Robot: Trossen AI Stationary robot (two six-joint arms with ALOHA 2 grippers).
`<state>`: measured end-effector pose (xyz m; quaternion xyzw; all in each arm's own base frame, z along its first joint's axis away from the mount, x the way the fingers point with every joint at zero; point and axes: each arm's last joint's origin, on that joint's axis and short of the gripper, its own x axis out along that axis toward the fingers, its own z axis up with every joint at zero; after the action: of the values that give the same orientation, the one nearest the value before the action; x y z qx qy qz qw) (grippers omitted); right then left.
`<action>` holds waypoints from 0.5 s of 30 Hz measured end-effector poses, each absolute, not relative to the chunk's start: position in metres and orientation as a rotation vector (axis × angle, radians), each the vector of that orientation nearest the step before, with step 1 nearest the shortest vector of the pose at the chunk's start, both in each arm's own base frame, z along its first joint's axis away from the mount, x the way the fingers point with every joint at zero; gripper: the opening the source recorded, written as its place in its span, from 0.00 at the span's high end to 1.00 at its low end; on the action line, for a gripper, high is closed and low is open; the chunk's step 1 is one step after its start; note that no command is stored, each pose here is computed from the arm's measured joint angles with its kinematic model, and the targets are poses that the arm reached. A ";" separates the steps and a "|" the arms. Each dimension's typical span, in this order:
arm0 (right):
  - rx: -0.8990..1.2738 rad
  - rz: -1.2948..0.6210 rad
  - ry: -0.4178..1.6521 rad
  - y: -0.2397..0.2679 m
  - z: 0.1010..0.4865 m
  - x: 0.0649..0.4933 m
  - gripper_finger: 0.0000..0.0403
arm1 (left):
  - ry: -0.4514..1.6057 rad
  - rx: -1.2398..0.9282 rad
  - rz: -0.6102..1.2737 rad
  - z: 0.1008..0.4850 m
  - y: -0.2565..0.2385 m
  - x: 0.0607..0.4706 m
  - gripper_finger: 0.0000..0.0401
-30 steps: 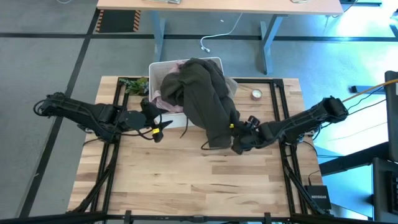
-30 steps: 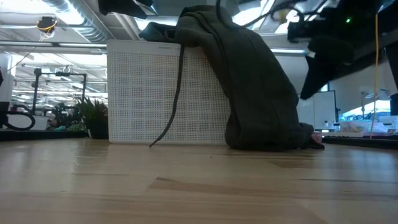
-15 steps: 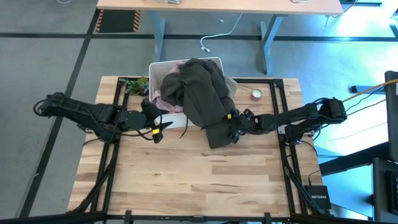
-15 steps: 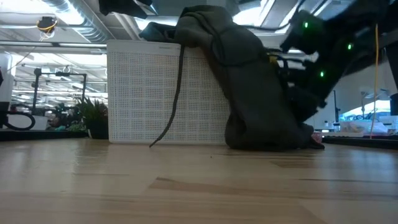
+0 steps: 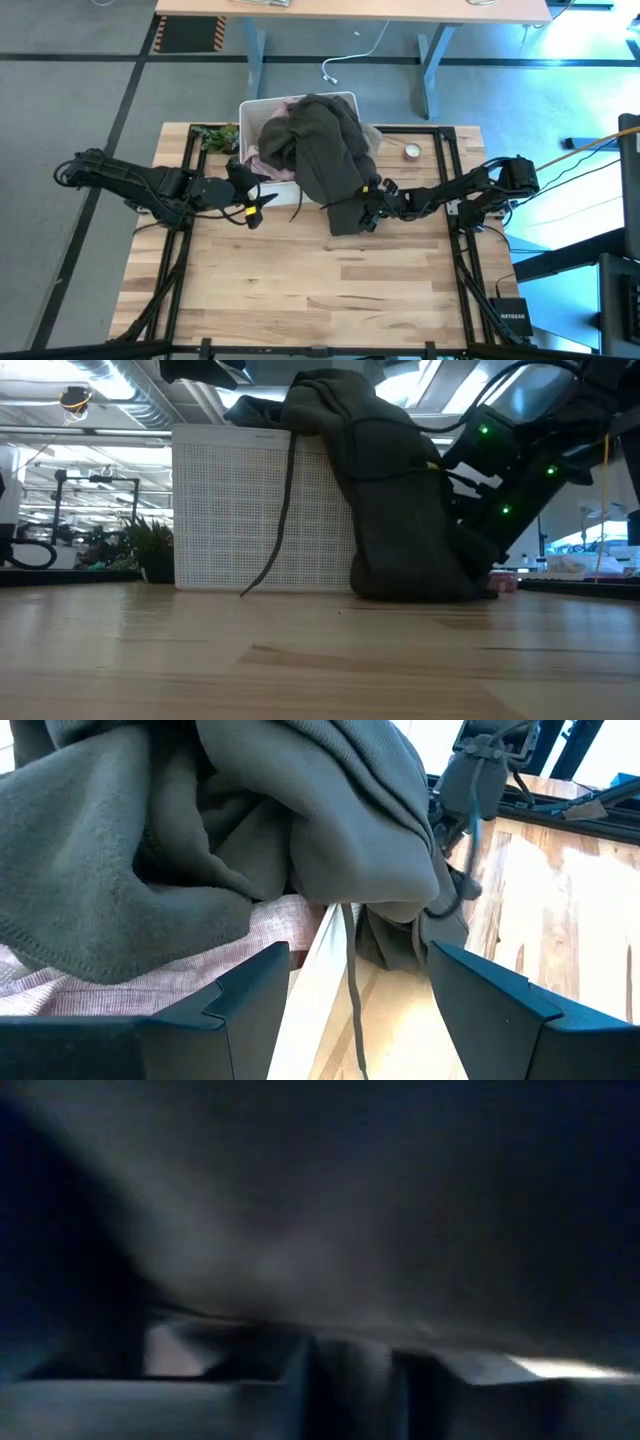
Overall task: Sort clothes
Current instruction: Put the brown jacket into the white laundry bin
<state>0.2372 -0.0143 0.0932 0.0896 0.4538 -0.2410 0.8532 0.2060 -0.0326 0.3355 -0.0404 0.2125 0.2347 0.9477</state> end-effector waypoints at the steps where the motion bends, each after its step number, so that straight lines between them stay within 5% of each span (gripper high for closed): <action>1: 0.184 -0.484 0.945 -0.012 0.094 0.238 0.77 | 0.433 -0.082 0.478 0.335 -0.033 0.206 0.42; 4: 0.193 -0.387 0.923 -0.001 0.098 0.245 0.92 | 0.433 -0.082 0.478 0.335 -0.033 0.206 0.42; 11: 0.087 -0.181 0.846 0.034 0.124 0.271 0.84 | 0.434 -0.082 0.478 0.335 -0.033 0.206 0.42; 15: -0.002 -0.156 0.737 0.050 0.160 0.288 0.89 | 0.434 -0.081 0.479 0.335 -0.033 0.206 0.42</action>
<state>0.2883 0.0501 0.1602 -0.0011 0.3598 -0.0762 0.9299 0.2059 -0.0326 0.3354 -0.0400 0.2131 0.2351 0.9475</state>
